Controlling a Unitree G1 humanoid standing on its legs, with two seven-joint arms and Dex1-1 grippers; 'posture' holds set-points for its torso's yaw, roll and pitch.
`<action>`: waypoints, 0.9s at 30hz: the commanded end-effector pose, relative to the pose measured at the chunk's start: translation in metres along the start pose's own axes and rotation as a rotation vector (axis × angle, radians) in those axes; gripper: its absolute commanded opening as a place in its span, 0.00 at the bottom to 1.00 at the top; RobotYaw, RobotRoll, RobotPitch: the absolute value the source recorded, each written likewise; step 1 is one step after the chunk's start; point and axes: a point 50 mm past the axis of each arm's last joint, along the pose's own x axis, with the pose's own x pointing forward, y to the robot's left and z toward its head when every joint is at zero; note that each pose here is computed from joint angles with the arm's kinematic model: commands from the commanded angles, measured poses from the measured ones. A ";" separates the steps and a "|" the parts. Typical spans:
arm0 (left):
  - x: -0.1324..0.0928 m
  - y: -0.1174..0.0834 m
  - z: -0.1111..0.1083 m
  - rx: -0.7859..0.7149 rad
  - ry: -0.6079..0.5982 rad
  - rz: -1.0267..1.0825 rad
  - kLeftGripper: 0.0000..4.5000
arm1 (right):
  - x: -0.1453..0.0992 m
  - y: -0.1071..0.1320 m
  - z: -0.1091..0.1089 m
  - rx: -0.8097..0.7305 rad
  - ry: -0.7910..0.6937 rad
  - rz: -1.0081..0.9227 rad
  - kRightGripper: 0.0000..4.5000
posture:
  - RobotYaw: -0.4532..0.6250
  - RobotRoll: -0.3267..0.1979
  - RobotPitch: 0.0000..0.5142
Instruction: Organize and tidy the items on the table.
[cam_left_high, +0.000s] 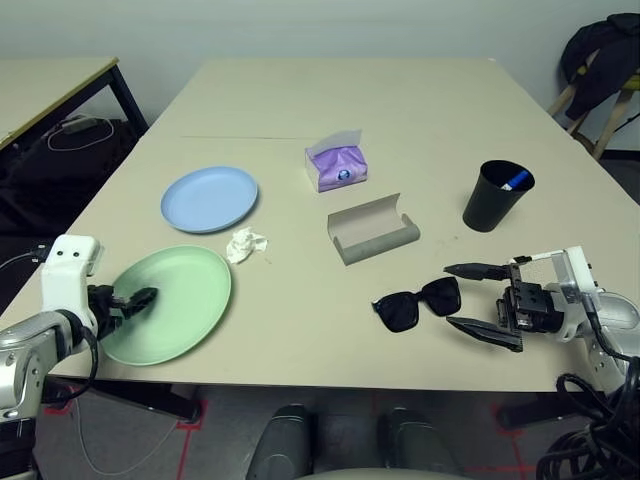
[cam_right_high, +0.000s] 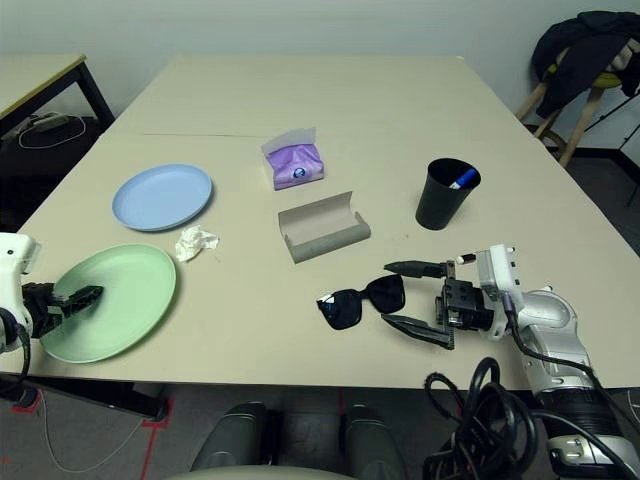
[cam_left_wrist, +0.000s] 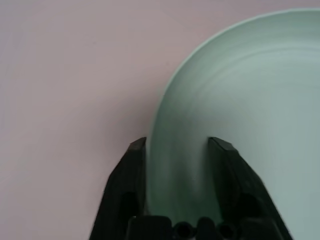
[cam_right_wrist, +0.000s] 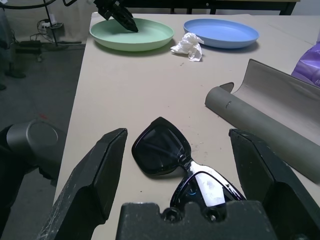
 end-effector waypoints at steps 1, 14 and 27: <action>0.004 -0.004 -0.015 -0.013 0.073 -0.036 0.27 | 0.001 0.001 -0.001 -0.007 0.010 0.003 1.00 | 0.51 0.62 0.10; -0.013 -0.007 0.011 -0.065 -0.033 -0.201 0.00 | 0.002 -0.001 -0.001 -0.020 0.019 -0.001 1.00 | 0.52 0.62 0.11; -0.031 -0.019 0.089 -0.269 -0.401 -0.367 0.00 | 0.007 0.000 -0.001 -0.030 0.014 -0.008 1.00 | 0.52 0.62 0.11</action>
